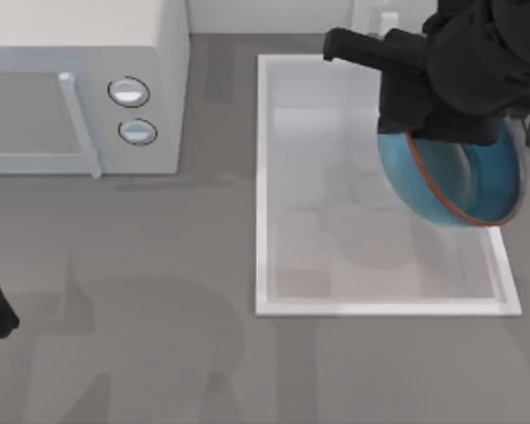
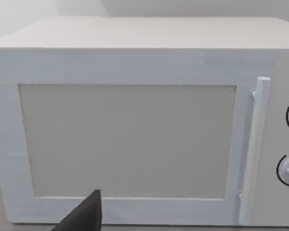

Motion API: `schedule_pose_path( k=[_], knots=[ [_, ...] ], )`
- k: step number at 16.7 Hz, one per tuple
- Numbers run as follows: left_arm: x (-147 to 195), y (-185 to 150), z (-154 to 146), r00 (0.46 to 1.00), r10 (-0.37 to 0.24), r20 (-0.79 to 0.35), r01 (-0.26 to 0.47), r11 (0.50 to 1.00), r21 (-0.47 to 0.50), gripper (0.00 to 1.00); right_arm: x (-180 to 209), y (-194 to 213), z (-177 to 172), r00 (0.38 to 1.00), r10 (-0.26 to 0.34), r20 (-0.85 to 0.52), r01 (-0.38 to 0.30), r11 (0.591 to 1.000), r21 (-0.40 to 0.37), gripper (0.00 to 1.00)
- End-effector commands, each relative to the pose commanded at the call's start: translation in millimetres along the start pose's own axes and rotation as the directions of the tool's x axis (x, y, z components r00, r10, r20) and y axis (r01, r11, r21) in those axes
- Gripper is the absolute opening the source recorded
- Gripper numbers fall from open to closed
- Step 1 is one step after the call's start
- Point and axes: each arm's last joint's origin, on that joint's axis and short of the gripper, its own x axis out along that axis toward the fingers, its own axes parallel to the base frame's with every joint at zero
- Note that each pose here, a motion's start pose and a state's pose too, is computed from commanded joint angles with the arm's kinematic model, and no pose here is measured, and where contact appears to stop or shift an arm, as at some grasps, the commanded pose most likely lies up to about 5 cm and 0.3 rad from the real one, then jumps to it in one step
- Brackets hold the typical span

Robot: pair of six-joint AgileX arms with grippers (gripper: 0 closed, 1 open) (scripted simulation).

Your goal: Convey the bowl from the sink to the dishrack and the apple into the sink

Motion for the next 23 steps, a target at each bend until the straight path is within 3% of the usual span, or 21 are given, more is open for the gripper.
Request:
schedule_pose_path(
  k=[3,5,7,9,12,14,17,23],
  knots=[
    [0,0,0,1.000,0.000,0.000,0.000,1.000,0.000,1.00,-18,-52,46,0.959,0.145,0.243,-0.146,0.989,-0.015,0.00],
    [0,0,0,1.000,0.000,0.000,0.000,1.000,0.000,1.00,-36,-94,71,0.880,0.186,0.438,-0.174,0.982,-0.067,0.00],
    [0,0,0,1.000,0.000,0.000,0.000,1.000,0.000,1.00,-59,-139,89,0.766,0.177,0.618,-0.127,0.984,-0.124,0.00],
    [0,0,0,1.000,0.000,0.000,0.000,1.000,0.000,1.00,-81,-181,96,0.638,0.137,0.758,-0.021,0.987,-0.160,0.00],
    [0,0,0,1.000,0.000,0.000,0.000,1.000,0.000,1.00,-109,-232,94,0.474,0.057,0.879,0.170,0.973,-0.155,0.00],
    [0,0,0,1.000,0.000,0.000,0.000,1.000,0.000,1.00,-121,-255,91,0.404,0.016,0.915,0.266,0.955,-0.134,0.00],
    [0,0,0,1.000,0.000,0.000,0.000,1.000,0.000,1.00,-127,-267,88,0.365,-0.009,0.931,0.322,0.939,-0.117,0.00],
    [0,0,0,1.000,0.000,0.000,0.000,1.000,0.000,1.00,-122,-269,92,0.371,-0.010,0.929,0.319,0.941,-0.118,0.00]
  ],
)
